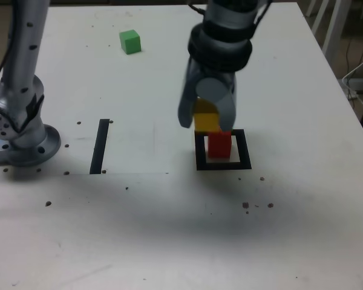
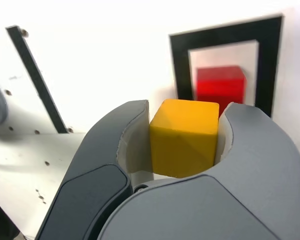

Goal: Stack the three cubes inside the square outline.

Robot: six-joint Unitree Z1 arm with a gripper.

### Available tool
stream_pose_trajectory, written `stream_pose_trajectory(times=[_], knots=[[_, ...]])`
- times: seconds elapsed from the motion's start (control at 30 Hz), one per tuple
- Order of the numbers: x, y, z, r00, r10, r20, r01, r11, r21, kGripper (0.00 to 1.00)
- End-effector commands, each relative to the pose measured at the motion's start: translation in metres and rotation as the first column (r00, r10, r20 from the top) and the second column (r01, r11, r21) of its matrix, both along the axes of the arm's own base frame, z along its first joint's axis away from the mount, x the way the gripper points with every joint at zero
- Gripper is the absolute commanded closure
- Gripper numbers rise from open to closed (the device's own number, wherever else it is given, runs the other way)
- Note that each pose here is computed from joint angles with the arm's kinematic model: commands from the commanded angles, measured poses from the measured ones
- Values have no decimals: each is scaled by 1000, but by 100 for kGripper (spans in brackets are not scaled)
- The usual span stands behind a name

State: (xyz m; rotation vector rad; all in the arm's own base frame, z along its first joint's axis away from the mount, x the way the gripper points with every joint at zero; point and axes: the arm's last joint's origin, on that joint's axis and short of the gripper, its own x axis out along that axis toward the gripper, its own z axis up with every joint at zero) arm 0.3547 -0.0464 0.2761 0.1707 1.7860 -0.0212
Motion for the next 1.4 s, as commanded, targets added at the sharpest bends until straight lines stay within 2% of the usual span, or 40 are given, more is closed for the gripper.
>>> stream_pose_trajectory(times=[0.0,0.37,0.73,1.03,1.07,1.13,1.3,1.37], knots=[[5,-3,-4,1000,0,-8,0,1000,-2,72],[15,-3,-9,1000,3,-12,-3,1000,-2,72],[23,6,-21,999,13,-37,-13,1000,-7,72],[25,8,-25,999,17,-41,-17,1000,-10,71],[26,8,-26,999,17,-42,-17,1000,-11,69],[26,8,-27,999,15,-43,-16,1000,-14,56],[26,8,-30,999,10,-47,-11,1000,-20,7],[26,8,-30,999,10,-49,-11,1000,-20,2]])
